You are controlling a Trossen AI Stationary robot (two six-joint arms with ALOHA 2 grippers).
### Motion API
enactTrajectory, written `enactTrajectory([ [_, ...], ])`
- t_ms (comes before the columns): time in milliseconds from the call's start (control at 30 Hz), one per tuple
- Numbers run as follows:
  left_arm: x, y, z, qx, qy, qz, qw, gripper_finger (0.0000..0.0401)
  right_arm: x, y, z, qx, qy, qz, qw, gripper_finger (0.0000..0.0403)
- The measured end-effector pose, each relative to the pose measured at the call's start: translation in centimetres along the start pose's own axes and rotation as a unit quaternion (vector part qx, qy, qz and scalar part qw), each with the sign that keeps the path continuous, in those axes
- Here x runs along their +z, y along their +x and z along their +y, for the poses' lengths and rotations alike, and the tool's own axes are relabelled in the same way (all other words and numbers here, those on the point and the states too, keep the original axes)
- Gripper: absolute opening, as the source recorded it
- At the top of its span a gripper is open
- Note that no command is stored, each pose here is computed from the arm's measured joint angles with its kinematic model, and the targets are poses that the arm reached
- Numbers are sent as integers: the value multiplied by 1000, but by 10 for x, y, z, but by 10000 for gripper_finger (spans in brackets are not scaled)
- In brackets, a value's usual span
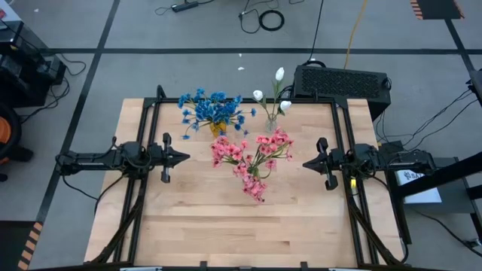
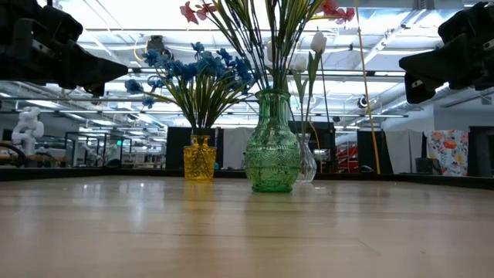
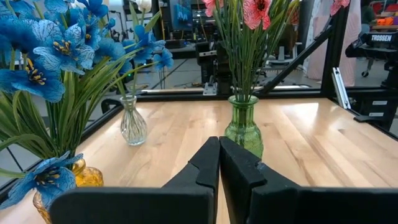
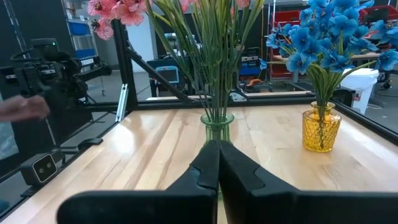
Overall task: Sort flowers into vase by color
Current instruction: Return to Home Position
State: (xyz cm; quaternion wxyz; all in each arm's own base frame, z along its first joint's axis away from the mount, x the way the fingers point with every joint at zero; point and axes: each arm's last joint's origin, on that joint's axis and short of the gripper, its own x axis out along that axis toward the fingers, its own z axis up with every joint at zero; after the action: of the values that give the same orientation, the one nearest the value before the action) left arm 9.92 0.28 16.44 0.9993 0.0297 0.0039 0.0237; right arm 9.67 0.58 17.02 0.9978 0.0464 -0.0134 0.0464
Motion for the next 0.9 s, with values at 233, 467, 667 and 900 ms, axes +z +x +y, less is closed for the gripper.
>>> enactTrajectory([
  [233, 0, 0, 0, 0, 0, 0, 1000, 18, 0, 0, 0, 0, 0, 0, 1000, 0],
  [467, 0, 0, 0, 0, 0, 0, 1000, 18, 0, 0, 0, 0, 0, 0, 1000, 0],
  [667, 2, 0, 0, 5, 0, -12, 1000, 18, 0, 0, 0, 0, 0, 0, 1000, 0],
  [900, 3, 0, -3, -42, -14, -16, 999, 10, 0, 0, 0, 1, 0, 0, 1000, 0],
])
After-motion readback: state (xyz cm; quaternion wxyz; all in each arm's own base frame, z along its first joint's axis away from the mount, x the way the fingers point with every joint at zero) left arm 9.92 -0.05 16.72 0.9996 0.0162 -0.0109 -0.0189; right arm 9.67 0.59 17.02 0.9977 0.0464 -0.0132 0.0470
